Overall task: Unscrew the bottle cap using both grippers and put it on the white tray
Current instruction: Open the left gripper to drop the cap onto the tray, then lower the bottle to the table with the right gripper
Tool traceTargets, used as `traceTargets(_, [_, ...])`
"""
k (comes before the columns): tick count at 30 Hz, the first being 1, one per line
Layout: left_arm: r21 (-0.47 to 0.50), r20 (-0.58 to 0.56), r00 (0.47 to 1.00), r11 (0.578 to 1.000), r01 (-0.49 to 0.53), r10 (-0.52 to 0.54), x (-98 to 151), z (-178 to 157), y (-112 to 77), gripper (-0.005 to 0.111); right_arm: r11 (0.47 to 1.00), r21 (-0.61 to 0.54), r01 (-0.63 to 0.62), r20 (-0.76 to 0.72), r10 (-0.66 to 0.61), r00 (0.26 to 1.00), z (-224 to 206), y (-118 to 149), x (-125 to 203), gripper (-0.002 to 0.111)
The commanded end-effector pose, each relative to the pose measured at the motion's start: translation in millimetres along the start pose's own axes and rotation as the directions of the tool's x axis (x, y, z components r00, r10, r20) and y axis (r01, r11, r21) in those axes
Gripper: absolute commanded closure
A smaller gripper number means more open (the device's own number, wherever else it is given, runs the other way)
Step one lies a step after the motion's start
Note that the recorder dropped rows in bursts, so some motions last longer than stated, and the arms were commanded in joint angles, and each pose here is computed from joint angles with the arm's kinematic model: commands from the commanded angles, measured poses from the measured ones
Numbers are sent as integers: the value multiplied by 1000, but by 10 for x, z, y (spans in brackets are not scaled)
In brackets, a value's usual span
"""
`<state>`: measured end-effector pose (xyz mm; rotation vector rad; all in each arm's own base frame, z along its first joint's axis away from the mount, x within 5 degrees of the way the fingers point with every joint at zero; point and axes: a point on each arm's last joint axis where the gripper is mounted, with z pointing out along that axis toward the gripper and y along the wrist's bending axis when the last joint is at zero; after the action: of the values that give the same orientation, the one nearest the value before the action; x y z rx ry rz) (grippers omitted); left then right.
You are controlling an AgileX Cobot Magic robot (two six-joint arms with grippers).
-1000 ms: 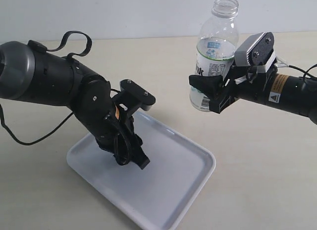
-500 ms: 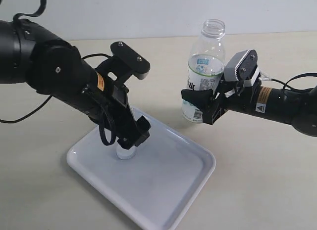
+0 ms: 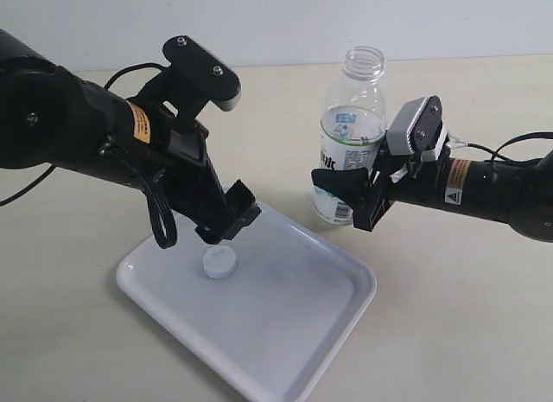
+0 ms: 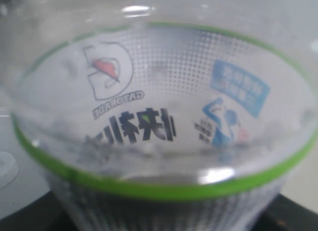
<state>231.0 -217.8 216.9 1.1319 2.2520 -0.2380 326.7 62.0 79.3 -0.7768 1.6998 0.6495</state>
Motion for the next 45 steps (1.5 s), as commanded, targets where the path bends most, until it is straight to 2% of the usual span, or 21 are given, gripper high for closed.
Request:
traceTargets(1, [-4, 19, 1000, 1000, -6, 6, -7, -21, 3, 13, 1000, -11, 25, 40, -24, 999, 25, 1, 11, 108])
traceTargets(5, [-4, 19, 1000, 1000, -8, 8, -7, -21, 3, 13, 999, -19, 35, 38, -34, 999, 25, 8, 15, 106])
traceTargets(9, [-4, 19, 1000, 1000, -8, 8, -7, -21, 3, 13, 999, -20, 33, 34, -33, 999, 29, 10, 40, 94])
traceTargets(13, [-4, 19, 1000, 1000, -8, 8, -7, -21, 3, 13, 999, -20, 35, 34, -35, 999, 29, 10, 40, 69])
traceTargets(18, [-4, 19, 1000, 1000, -8, 8, -7, -21, 3, 13, 1000, -17, 25, 34, -24, 999, 29, 7, 40, 32])
traceTargets(21, [-3, 17, 1000, 1000, -7, 7, -5, -20, 3, 13, 1000, -17, 25, 34, -24, 999, 29, 7, 40, 21])
traceTargets(26, [-3, 17, 1000, 1000, -10, 10, -5, -20, 3, 13, 1000, -17, 25, 34, -24, 999, 29, 7, 40, 13])
traceTargets(34, [-2, 10, 1000, 1000, -25, 25, 1, -20, 1, 13, 997, -75, 29, 27, -27, 999, 7, 53, -33, 14])
traceTargets(39, [-3, 12, 1000, 1000, -27, 27, -1, -20, 2, 13, 997, -82, 9, -40, -12, 999, -39, 45, -103, 14])
traceTargets(42, [-3, 12, 1000, 1000, -27, 27, -1, -20, 2, 13, 1000, -13, -19, -133, 17, 991, -92, -19, -162, 14])
traceTargets(45, [-3, 12, 1000, 1000, -27, 27, -1, -20, 2, 13, 1000, -2, -9, -190, 9, 982, -144, -17, -258, 14])
